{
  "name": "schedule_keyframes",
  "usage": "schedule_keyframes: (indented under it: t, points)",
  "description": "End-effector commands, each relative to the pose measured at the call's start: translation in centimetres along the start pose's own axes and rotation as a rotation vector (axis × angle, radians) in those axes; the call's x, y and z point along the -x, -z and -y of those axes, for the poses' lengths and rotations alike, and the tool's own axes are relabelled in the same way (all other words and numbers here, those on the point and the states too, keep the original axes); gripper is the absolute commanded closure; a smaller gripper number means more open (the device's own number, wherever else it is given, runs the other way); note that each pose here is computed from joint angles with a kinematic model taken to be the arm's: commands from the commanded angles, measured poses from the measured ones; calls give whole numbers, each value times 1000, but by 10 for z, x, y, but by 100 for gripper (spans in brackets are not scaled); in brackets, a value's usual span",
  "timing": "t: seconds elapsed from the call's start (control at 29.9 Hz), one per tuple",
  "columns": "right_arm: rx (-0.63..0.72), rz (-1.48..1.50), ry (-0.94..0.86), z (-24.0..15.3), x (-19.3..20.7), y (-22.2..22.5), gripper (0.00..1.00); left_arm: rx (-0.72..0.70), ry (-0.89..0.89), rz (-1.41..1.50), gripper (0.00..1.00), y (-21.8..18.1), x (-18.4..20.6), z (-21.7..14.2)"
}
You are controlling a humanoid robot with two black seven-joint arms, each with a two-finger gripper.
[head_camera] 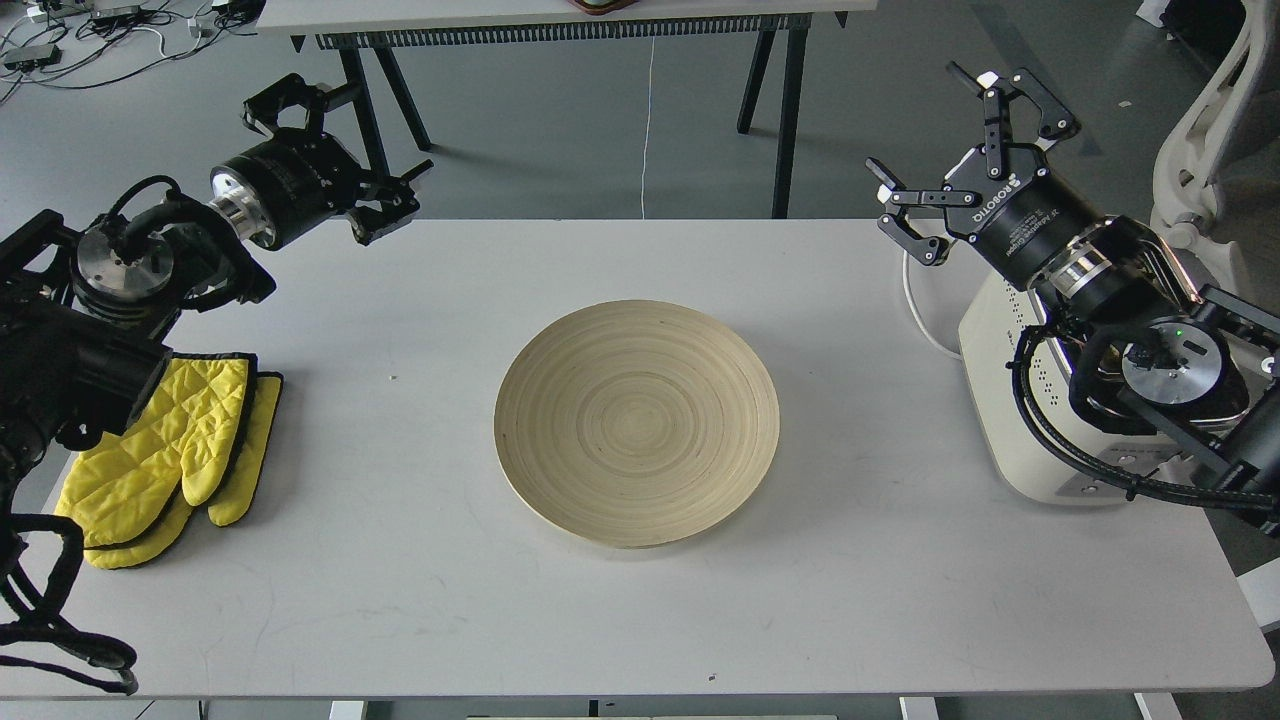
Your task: Put bread in toaster with right arm
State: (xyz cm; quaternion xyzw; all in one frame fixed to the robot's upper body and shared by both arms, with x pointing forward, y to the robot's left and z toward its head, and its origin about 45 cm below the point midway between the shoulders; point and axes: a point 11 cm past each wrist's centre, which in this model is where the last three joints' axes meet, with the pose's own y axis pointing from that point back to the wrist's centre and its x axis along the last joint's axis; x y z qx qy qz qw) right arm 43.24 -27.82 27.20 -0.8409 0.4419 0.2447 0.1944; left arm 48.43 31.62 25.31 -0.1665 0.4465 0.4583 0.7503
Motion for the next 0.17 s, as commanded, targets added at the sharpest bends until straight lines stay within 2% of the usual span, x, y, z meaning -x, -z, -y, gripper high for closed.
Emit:
schedule_keyframes:
  t: [0.0, 0.13]
  points:
    - [4, 9, -8, 4, -2, -8, 4, -9, 10, -1, 0, 4, 2, 2]
    - [4, 7, -8, 4, -2, -7, 4, -29, 50, 11, 0, 6, 16, 5]
